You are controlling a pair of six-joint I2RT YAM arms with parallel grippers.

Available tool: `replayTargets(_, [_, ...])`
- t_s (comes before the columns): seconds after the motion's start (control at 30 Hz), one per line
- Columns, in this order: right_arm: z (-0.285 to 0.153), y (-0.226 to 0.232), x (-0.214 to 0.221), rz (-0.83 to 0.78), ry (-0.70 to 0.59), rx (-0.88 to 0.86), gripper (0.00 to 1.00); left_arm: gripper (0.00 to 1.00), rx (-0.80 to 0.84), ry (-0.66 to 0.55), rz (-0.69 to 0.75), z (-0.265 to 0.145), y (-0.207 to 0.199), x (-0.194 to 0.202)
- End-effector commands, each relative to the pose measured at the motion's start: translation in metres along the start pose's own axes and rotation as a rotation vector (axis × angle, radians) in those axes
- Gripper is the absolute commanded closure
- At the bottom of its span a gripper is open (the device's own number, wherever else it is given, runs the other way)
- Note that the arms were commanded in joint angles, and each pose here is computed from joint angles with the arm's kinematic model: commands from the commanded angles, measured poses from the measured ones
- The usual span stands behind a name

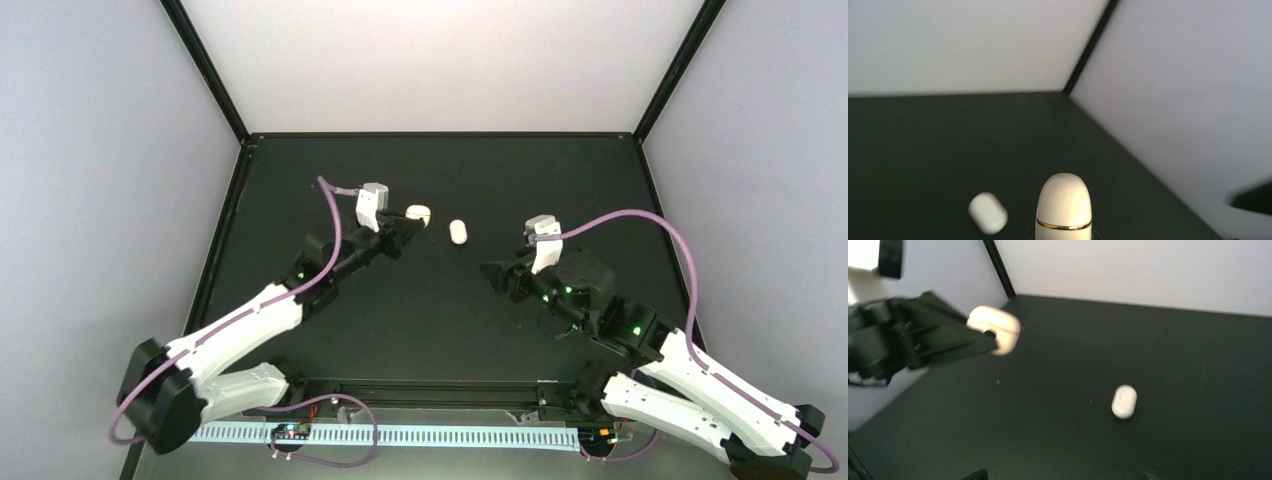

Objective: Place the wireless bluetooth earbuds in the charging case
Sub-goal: Close the charging case, then place the charging case at the center of the board.

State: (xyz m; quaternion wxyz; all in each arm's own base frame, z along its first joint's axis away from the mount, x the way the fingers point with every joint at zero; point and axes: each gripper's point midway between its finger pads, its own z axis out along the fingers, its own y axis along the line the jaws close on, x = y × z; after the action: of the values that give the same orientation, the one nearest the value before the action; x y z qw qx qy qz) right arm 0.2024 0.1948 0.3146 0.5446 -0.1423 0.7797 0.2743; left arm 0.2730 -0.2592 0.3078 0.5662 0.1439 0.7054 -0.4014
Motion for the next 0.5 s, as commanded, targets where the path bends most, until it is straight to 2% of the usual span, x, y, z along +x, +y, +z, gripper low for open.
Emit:
replayTargets(0.0, [0.001,-0.013,0.018,0.02,0.007,0.043,0.22,0.99,-0.08,0.051,-0.179,0.024,0.053,0.02])
replayTargets(0.1, [0.0,-0.016,0.026,0.017,0.015,0.042,0.21,0.98,-0.111,0.069,-0.206,0.044,0.075,0.027])
replayTargets(0.23, [-0.002,-0.018,0.026,-0.009,0.015,0.049,0.21,0.98,-0.119,0.178,-0.237,0.077,0.1,0.052])
replayTargets(0.33, [-0.006,-0.021,0.023,-0.031,0.011,0.065,0.21,0.99,-0.103,0.269,-0.316,0.098,0.116,0.075])
replayTargets(0.47, [-0.011,-0.021,0.018,-0.05,0.003,0.065,0.21,0.99,-0.087,0.335,-0.384,0.117,0.13,0.104])
